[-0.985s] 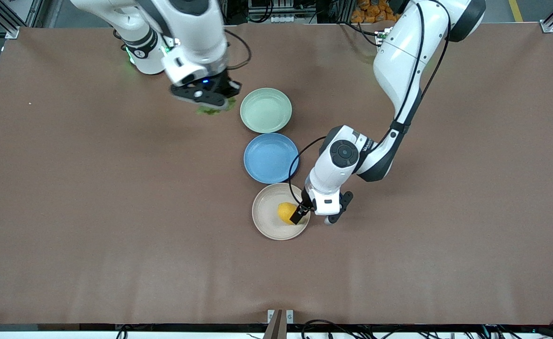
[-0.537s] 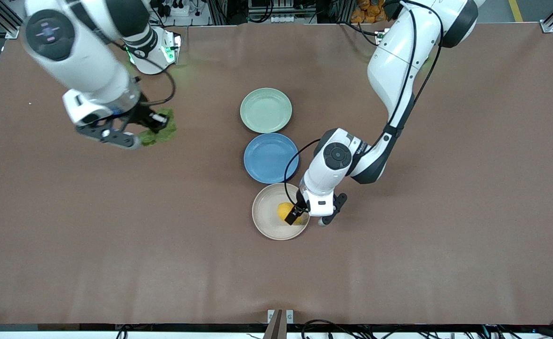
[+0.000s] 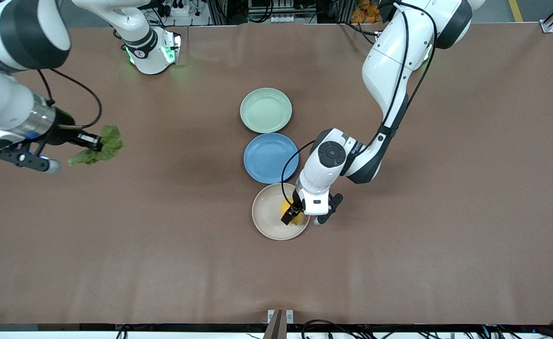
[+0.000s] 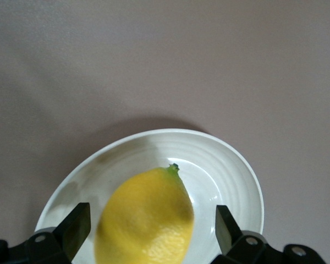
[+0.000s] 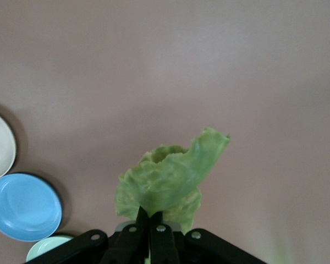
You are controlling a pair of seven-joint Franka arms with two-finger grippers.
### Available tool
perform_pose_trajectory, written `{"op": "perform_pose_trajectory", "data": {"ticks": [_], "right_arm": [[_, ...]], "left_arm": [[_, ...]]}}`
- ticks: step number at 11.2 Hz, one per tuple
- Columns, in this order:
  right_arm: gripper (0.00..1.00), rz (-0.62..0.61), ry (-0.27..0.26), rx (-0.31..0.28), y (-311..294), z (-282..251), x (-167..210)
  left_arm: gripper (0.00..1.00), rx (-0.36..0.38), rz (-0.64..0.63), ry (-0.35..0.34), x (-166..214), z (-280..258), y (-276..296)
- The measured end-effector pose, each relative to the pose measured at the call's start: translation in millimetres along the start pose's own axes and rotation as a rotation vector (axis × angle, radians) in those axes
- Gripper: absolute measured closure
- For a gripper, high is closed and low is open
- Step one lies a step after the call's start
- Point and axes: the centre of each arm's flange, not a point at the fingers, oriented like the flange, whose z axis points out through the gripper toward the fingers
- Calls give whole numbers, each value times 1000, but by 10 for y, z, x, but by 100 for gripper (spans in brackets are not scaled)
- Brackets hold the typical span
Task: Pick lemon and lettuce from plates
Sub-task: 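Lift the lettuce with the right gripper while the left gripper grasps the lemon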
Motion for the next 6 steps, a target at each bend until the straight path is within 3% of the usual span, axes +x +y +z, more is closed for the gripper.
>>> {"op": "perform_pose_trajectory", "data": {"ticks": [2,3,5,6], "right_arm": [[98,10,5,4,197,68,147],[98,17,0,2,236,138,207],[98,18,-10,-1,328,339,356],[98,18,-8,0,409,466,448]], "left_arm": [[0,-2,4,-1,-34,43,-14],[5,0,9,-2,-68,67,-23],[27,-2,30,8,-116,77,-18],[27,-2,32,10,-120,79,-17]]}}
